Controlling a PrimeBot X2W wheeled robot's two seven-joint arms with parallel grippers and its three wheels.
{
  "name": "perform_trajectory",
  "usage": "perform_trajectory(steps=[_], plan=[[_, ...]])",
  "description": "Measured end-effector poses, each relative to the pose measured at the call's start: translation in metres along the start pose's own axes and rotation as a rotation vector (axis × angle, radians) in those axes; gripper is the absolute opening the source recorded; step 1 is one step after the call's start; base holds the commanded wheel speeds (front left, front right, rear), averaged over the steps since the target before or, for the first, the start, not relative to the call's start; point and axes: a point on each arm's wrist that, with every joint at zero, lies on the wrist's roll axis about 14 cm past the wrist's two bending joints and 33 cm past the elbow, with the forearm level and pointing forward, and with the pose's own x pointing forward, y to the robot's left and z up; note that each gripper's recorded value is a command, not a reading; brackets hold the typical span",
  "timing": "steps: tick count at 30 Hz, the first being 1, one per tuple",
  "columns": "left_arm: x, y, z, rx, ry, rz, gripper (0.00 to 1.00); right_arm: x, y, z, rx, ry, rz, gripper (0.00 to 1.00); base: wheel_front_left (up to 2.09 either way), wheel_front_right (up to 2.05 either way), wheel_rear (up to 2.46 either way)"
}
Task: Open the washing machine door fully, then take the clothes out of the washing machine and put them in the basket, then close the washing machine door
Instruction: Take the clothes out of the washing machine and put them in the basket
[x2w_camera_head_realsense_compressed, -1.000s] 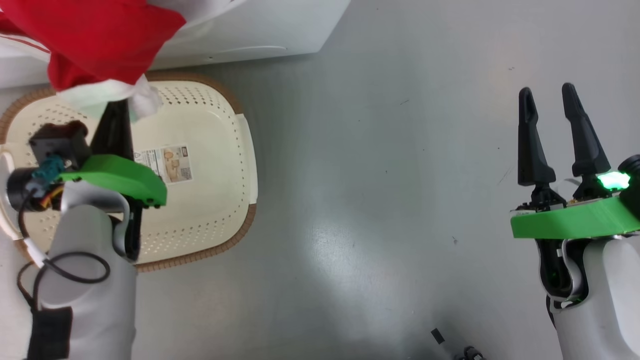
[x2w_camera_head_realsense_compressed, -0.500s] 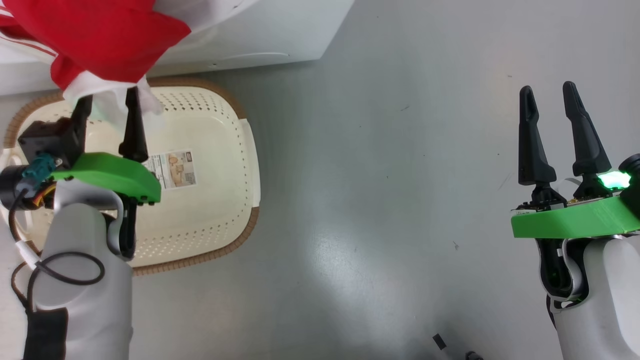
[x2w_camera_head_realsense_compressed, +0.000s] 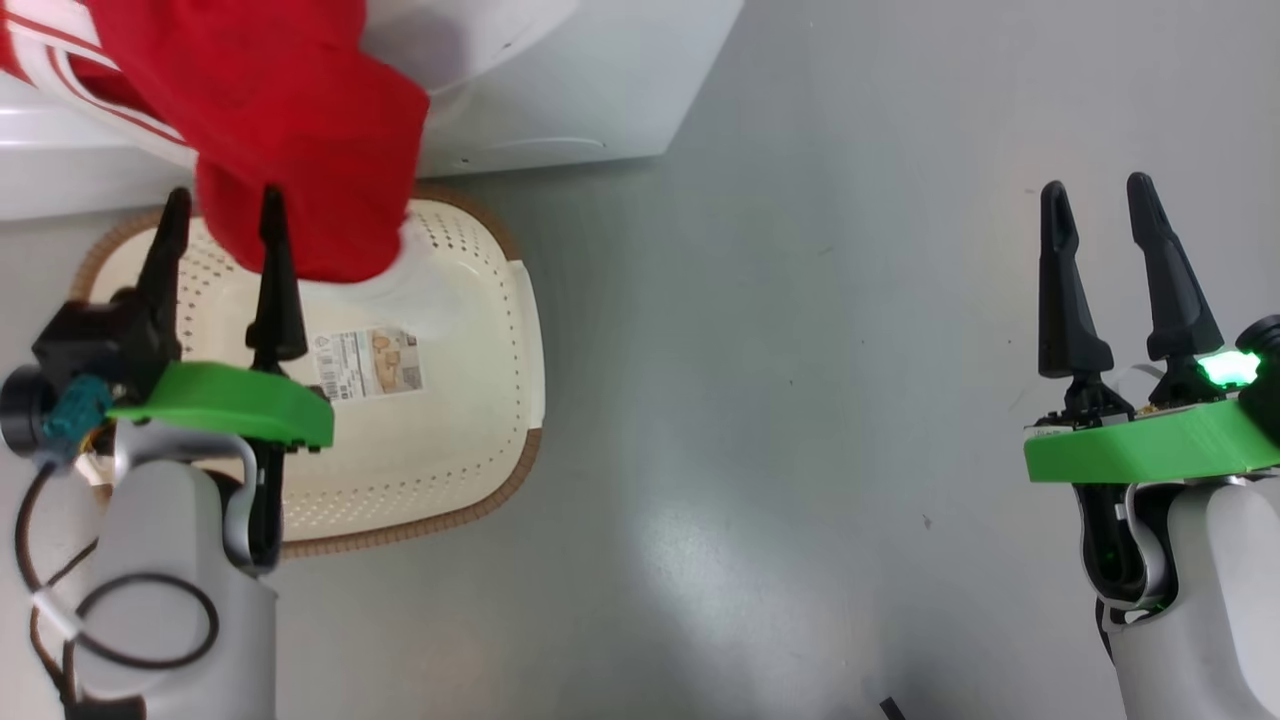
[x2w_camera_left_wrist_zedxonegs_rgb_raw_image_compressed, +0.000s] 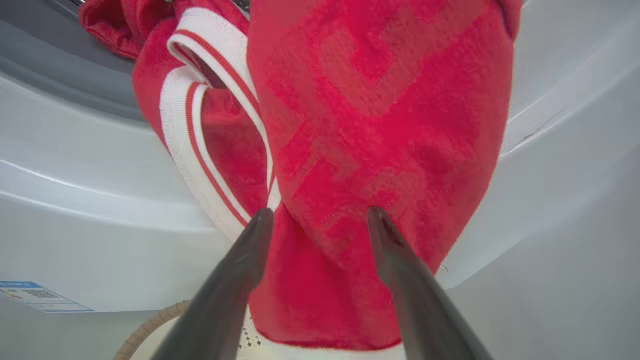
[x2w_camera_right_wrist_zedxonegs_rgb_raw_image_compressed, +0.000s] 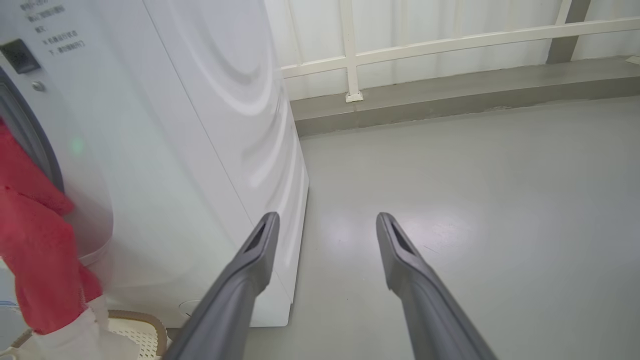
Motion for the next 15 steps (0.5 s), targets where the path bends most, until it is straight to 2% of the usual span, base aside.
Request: perform_trajectory(steps=[15], plan=[[-0.039, 0.008, 0.045, -0.011, -0.138, 0.017, 1.00, -0.010, 0.003, 0.008, 0.002, -0.009, 0.002, 1.00, 0.00, 0.00, 0.00]])
